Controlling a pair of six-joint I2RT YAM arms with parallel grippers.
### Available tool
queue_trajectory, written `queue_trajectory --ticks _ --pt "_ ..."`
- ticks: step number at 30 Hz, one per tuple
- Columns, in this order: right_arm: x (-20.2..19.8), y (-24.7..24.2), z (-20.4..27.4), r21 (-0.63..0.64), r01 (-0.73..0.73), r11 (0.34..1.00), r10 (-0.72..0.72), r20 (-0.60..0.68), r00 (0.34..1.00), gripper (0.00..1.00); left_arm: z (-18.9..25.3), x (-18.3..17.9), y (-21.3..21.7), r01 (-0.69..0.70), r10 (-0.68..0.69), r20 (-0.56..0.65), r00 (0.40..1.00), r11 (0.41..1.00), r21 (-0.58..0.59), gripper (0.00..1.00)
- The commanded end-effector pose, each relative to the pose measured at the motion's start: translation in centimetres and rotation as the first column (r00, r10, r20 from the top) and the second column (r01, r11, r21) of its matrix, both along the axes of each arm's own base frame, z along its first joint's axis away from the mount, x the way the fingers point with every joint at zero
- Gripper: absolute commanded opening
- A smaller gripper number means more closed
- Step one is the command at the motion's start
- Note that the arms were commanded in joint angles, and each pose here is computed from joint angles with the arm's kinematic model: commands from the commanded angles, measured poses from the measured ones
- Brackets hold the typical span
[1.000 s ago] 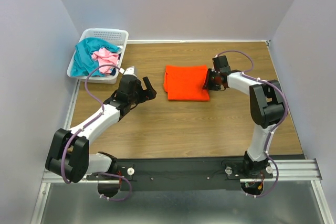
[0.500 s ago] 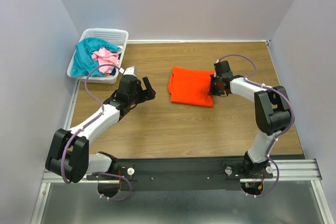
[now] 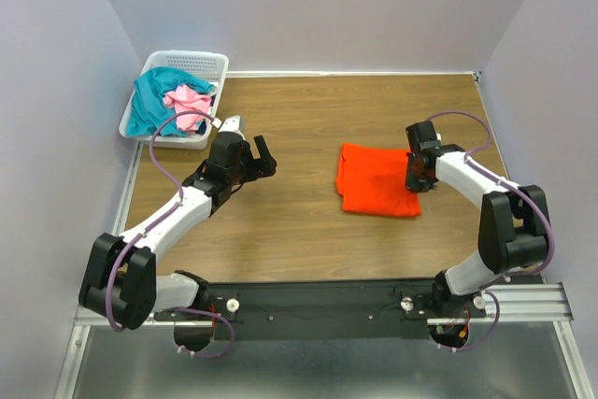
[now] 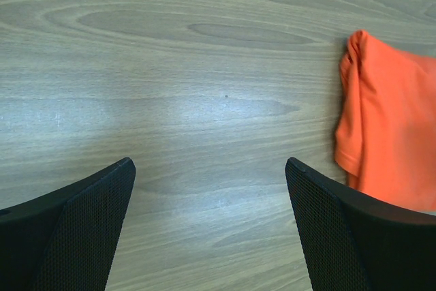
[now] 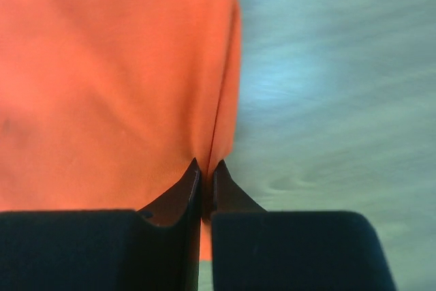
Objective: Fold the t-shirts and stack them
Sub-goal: Neatly place the folded tshirt to the corner
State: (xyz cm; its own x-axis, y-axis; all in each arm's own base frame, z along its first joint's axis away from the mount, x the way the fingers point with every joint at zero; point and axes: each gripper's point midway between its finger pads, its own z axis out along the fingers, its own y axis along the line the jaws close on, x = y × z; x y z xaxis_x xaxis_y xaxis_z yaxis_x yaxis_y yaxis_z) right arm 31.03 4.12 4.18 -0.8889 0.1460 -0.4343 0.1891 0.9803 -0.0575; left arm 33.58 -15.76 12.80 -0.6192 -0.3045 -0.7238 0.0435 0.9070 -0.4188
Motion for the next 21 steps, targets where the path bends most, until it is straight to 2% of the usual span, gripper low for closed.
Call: queue_trajectory --ticks 1,6,12,16,21 --pt "-2.5 -5.2 0.3 -0.206 0.083 0.975 -0.103 -0.088 0.991 0.04 2.0 0.6 -0.3 0.019 -0.019 0.065 0.998 1.0 0.001 0.98" --pt "-3.2 -9.5 0.6 -0.335 0.13 0.933 -0.185 -0.137 0.973 0.01 2.6 0.8 -0.5 0.038 -0.038 0.076 0.996 0.999 0.006 0.98" --pt "-3.2 -15.6 2.8 -0.497 0.208 0.842 -0.299 -0.109 0.948 0.01 2.9 1.1 0.2 0.016 -0.019 0.087 0.996 0.999 0.033 0.98" --pt "-2.7 -18.7 3.0 -0.576 0.175 0.799 -0.315 -0.153 0.937 0.01 2.7 1.2 0.0 0.03 -0.032 0.085 0.996 0.999 0.033 0.98" --pt "-3.3 -22.0 2.6 -0.569 0.241 0.786 -0.4 -0.171 0.901 0.05 2.3 1.3 0.8 0.005 -0.009 0.075 0.997 0.999 0.053 0.98"
